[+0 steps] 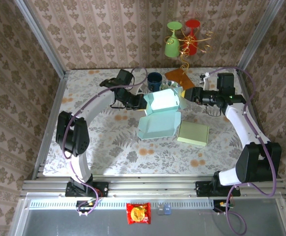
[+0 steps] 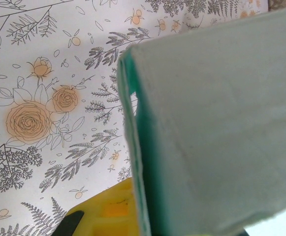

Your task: Fold the paper box

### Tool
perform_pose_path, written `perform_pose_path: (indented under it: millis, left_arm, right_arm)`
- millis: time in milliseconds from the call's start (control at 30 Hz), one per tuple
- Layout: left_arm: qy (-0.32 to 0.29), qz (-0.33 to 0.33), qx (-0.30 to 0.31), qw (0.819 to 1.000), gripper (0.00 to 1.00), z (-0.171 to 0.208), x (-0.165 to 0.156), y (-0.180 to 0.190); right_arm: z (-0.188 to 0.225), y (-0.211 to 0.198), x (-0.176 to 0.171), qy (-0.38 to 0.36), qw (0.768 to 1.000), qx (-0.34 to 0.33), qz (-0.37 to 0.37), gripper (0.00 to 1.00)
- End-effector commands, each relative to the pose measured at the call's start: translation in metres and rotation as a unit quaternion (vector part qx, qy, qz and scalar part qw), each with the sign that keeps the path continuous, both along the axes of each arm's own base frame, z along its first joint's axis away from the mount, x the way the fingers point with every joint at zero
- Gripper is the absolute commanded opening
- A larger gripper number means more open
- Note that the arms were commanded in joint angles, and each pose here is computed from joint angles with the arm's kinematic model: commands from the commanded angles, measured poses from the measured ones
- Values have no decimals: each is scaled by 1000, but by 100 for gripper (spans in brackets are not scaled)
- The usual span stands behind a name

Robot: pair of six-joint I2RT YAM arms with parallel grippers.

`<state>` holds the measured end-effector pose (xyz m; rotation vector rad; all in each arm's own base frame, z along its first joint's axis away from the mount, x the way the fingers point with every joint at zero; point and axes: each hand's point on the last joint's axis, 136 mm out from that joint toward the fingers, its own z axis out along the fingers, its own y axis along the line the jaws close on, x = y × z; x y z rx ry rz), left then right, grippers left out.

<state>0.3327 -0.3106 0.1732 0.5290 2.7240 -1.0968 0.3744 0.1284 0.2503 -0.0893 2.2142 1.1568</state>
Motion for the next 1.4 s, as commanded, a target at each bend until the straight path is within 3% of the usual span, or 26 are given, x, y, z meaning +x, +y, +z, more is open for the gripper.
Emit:
perform_pose_path:
  millis: [0,467,667,967,1133,1267,1367]
  left_arm:
    - [-4,-24,-14,1000,0,9,-5,-7]
    - [-8,-25,-5,1000,0,10,-6,-8]
    - [-18,-23,9,1000,0,10,-4,-9]
    - [-20,-25,18,999,0,9,-5,-10]
    - [-23,-29,23,999,0,10,-6,-13]
    - [-26,-30,28,999,0,10,-5,-15]
    - [-24,-27,40,999,0,8,-6,-16]
  right_arm:
    - [0,5,0,-5,1000,-24,12,42]
    - [-2,22,-2,-13,996,-84,17,35]
    - [-17,23,-2,-1,989,-145,9,36]
    - [-37,7,6,8,960,-274,-53,38]
    - [-45,7,8,13,944,-322,-68,31]
    - [-52,2,9,23,922,-373,-98,28]
    - [-56,-7,10,32,893,-428,-138,24]
